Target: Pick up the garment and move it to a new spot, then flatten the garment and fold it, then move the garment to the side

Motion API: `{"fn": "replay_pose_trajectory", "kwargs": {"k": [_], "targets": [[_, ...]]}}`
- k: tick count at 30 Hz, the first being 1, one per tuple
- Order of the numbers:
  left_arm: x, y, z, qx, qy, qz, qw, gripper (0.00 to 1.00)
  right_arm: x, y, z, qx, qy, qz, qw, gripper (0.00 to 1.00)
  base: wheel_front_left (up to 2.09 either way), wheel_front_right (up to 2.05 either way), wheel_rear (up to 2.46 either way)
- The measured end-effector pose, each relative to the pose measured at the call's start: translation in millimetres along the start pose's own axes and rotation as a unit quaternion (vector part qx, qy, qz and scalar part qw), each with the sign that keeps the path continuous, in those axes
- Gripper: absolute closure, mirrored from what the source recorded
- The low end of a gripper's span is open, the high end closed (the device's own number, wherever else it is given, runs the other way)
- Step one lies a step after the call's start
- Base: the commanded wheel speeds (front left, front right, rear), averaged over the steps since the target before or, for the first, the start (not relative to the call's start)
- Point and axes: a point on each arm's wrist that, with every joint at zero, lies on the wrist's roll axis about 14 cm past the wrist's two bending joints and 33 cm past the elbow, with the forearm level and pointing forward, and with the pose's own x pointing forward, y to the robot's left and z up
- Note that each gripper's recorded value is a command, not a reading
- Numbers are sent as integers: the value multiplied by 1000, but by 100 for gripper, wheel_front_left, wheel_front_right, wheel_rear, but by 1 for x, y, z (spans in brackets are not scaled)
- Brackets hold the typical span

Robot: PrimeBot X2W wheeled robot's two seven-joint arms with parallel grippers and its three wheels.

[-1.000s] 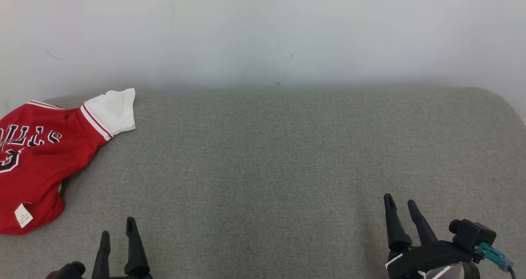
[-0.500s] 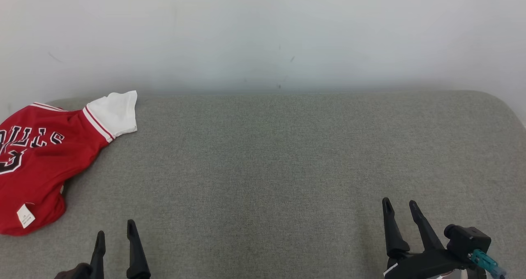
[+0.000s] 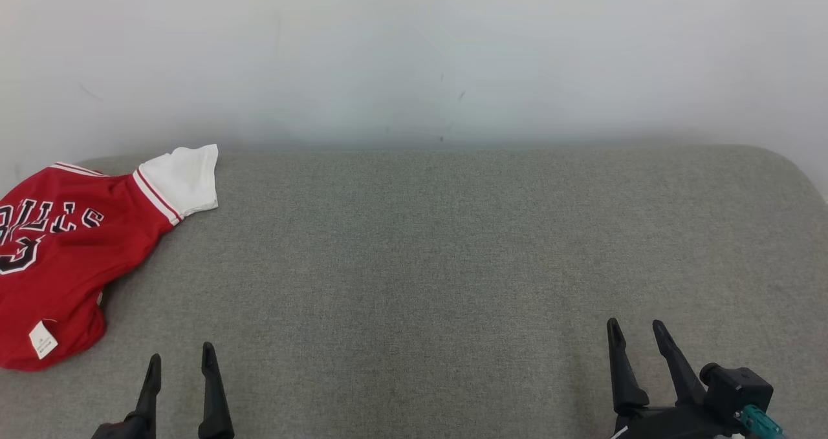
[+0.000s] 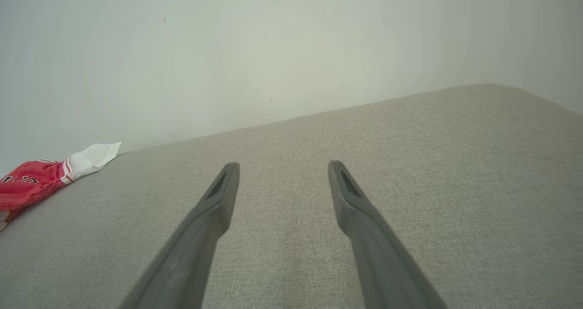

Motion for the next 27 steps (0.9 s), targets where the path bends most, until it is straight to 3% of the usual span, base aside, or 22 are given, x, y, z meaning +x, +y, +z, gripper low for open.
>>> {"fn": "replay_pose_trajectory", "kwargs": {"k": [27], "targets": [[-8, -4, 2, 107, -14, -40, 993, 0, -10, 2, 5, -72, -24, 11, 997, 0, 0, 0, 0]]}}
